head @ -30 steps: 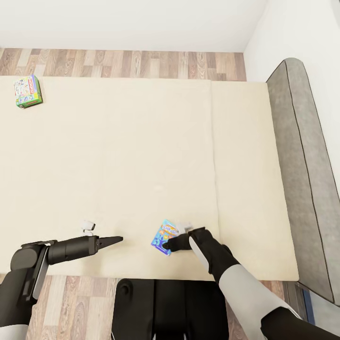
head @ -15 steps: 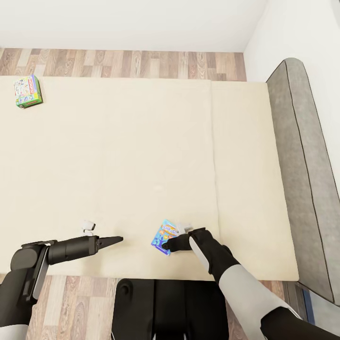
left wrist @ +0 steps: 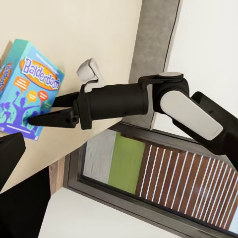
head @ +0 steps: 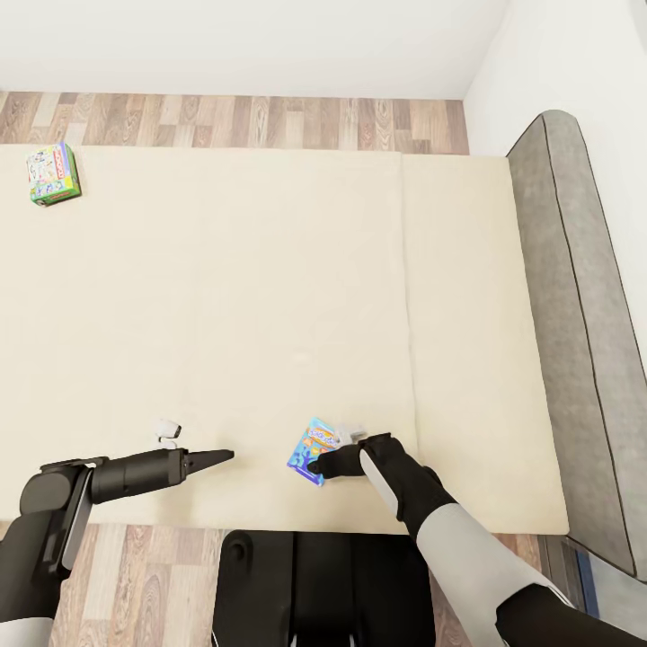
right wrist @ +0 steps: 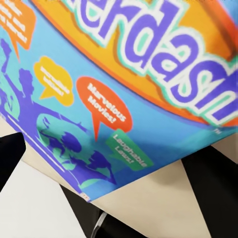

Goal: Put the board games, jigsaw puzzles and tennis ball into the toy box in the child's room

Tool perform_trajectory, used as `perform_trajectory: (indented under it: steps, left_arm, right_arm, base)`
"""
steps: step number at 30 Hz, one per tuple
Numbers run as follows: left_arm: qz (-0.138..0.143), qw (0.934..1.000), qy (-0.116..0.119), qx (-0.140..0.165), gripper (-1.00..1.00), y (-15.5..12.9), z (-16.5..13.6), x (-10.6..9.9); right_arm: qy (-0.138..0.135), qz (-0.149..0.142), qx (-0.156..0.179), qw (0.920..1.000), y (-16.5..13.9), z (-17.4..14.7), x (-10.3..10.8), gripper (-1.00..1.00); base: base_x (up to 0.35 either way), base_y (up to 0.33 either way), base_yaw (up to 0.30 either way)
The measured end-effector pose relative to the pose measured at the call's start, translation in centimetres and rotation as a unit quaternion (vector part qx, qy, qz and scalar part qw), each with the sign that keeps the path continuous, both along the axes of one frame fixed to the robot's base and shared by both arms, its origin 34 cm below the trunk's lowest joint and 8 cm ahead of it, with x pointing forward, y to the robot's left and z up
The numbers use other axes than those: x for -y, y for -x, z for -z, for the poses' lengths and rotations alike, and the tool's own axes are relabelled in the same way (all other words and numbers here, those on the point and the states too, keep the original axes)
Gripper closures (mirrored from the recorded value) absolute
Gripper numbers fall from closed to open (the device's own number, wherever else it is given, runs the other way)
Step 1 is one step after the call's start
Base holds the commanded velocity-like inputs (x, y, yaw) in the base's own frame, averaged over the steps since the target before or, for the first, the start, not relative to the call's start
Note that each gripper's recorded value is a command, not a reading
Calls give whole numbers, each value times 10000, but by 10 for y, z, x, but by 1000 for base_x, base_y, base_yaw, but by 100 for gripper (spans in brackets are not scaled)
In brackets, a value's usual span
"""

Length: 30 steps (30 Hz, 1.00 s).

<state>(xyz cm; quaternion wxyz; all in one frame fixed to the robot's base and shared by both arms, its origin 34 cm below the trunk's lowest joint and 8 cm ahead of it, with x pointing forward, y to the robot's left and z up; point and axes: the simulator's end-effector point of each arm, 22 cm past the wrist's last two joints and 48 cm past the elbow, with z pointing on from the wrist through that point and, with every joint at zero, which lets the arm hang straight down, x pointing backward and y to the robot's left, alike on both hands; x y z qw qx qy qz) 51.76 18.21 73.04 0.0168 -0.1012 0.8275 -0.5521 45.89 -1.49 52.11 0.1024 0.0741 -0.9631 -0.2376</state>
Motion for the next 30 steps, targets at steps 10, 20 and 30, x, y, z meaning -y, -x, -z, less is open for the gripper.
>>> perform_trajectory:
  steps: [10, 20, 30]
  left_arm:
    - [-1, 10000, 3, 3, -100, 0, 0, 0]
    - [-4, 10000, 12, 6, -100, 0, -1, 0]
    - [-4, 10000, 11, 4, -100, 0, -1, 0]
  right_arm:
    - [68, -47, 17, 10000, -1, 1, 3, -100]
    - [387, 49, -25, 9992, -1, 5, 14, -100]
    - [454, -56, -44, 9989, -2, 4, 17, -100]
  base:
    - [0, 0, 0]
    - [0, 0, 0]
    - [0, 0, 0]
